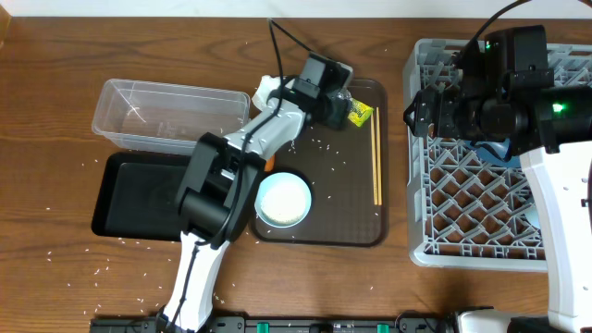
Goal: Sort waste into correct bins and load items into the dishwasher rack
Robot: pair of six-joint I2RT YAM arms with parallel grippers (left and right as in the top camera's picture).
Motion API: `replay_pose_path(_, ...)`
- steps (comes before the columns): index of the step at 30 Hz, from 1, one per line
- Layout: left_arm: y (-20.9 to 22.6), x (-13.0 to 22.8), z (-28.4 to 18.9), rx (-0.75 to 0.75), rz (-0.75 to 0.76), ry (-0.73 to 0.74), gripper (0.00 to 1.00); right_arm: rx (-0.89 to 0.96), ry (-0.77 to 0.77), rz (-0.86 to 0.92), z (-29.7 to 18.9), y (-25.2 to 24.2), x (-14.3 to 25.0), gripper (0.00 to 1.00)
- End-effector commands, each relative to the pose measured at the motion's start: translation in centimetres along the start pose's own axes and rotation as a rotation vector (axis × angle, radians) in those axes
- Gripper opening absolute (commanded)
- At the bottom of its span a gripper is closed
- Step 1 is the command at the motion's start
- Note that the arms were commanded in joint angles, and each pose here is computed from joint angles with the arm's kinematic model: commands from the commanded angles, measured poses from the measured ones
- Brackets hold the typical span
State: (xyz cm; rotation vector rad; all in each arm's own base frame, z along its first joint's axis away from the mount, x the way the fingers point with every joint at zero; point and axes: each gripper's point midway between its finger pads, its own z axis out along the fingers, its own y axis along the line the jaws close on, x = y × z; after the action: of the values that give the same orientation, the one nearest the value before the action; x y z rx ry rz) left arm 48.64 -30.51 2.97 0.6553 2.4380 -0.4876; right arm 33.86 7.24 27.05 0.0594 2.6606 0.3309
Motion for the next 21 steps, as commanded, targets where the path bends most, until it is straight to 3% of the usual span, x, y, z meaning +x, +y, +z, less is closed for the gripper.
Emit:
replay_pose_path(1,-0.7,0.7,0.9,0.017,0.004,0.011,0.64,0.003,-0.001,-0.002,-0.1,-0.1,0.0,0.99)
replay_pose_path(4,-0.7,1.0,1.7,0.018,0.006,0.008,0.63,-0.001,0.001,-0.01,0.0,0.2,0.1,0.99)
replay_pose_path(6,-0.6,0.9,1.9,0.014,0.008,0.001,0.56,-0.004,0.002,-0.015,0.0,0.4,0.1,0.99)
replay_pose_path(11,-0.5,0.5,1.9,0.011,0.026,-0.014,0.25,-0.005,0.002,-0.017,0.0,0.5,0.1,0.99)
replay_pose_path(13,-0.5,0.5,1.9,0.011,0.026,-0.013,0.19,-0.005,0.003,-0.017,0.0,0.5,0.2,0.99)
replay_pose_path(15,-0.5,0.5,1.9,0.012,0.026,-0.013,0.06,-0.005,0.003,-0.017,0.0,0.5,0.2,0.99)
replay_pose_path(21,-0.8,-0.4,0.4,0.011,0.026,-0.025,0.06,-0.005,0.003,-0.017,0.0,0.5,0.2,0.99)
